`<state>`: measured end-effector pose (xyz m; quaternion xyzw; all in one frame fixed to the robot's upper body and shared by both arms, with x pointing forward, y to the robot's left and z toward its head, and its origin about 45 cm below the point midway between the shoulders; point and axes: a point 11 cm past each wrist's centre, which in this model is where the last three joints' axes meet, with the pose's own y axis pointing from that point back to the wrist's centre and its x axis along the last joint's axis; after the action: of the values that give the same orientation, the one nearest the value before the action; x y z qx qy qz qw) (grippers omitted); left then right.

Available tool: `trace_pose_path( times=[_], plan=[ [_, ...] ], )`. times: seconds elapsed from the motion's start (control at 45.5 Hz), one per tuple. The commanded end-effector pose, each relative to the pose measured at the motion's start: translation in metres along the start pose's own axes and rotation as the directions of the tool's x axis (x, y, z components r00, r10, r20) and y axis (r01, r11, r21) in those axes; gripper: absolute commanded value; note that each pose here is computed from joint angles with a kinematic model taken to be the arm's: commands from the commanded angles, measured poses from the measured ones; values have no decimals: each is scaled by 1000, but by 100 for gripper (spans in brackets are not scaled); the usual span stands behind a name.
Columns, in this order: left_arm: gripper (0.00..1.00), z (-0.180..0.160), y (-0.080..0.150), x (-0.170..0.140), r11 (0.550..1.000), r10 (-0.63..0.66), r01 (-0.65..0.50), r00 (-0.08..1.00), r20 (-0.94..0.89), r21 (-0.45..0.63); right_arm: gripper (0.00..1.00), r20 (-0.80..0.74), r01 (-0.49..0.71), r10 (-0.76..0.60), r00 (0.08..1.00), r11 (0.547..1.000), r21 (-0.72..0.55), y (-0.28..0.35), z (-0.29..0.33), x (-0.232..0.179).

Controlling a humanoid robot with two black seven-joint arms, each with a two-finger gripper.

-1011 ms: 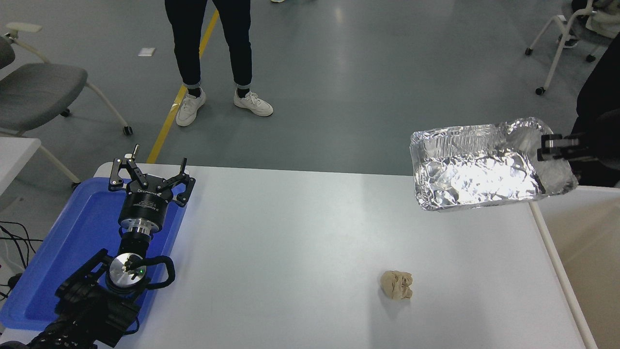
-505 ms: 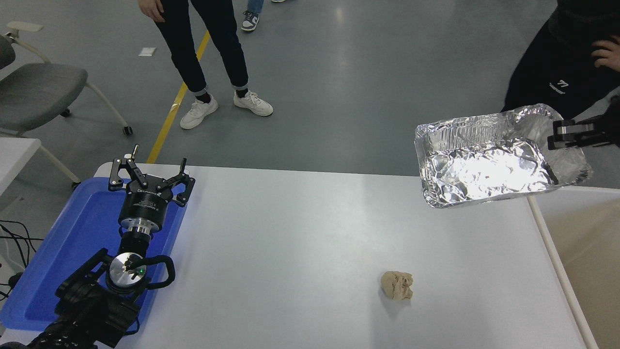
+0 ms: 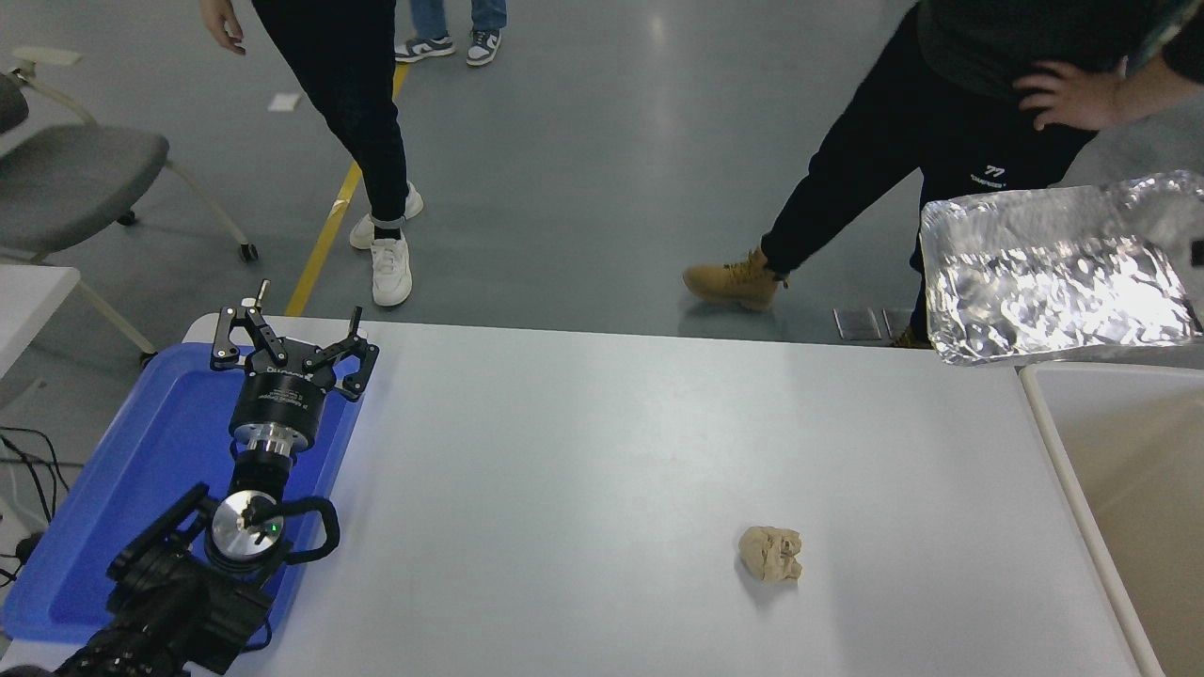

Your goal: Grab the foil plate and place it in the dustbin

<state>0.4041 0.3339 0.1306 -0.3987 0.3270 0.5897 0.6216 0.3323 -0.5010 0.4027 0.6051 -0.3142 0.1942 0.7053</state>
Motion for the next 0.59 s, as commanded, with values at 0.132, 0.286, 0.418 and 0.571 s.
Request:
trace_pose_path(
  times=[0.132, 0.286, 0.418, 0.571],
  plan=[
    [100, 0, 0, 0, 1000, 0, 0, 1000, 0, 0, 0, 190, -27, 59, 980, 985, -169, -41, 100, -44],
    [100, 0, 0, 0, 1000, 0, 0, 1000, 0, 0, 0, 252, -37, 90, 963, 977, -208, -65, 116, -67],
    [100, 0, 0, 0, 1000, 0, 0, 1000, 0, 1, 0, 353, -31, 111, 929, 974, -223, -92, 119, -89],
    [100, 1, 0, 0, 1000, 2, -2, 1000, 2, 0, 0, 399, -32, 143, 906, 962, -273, -119, 130, -111]
  ],
)
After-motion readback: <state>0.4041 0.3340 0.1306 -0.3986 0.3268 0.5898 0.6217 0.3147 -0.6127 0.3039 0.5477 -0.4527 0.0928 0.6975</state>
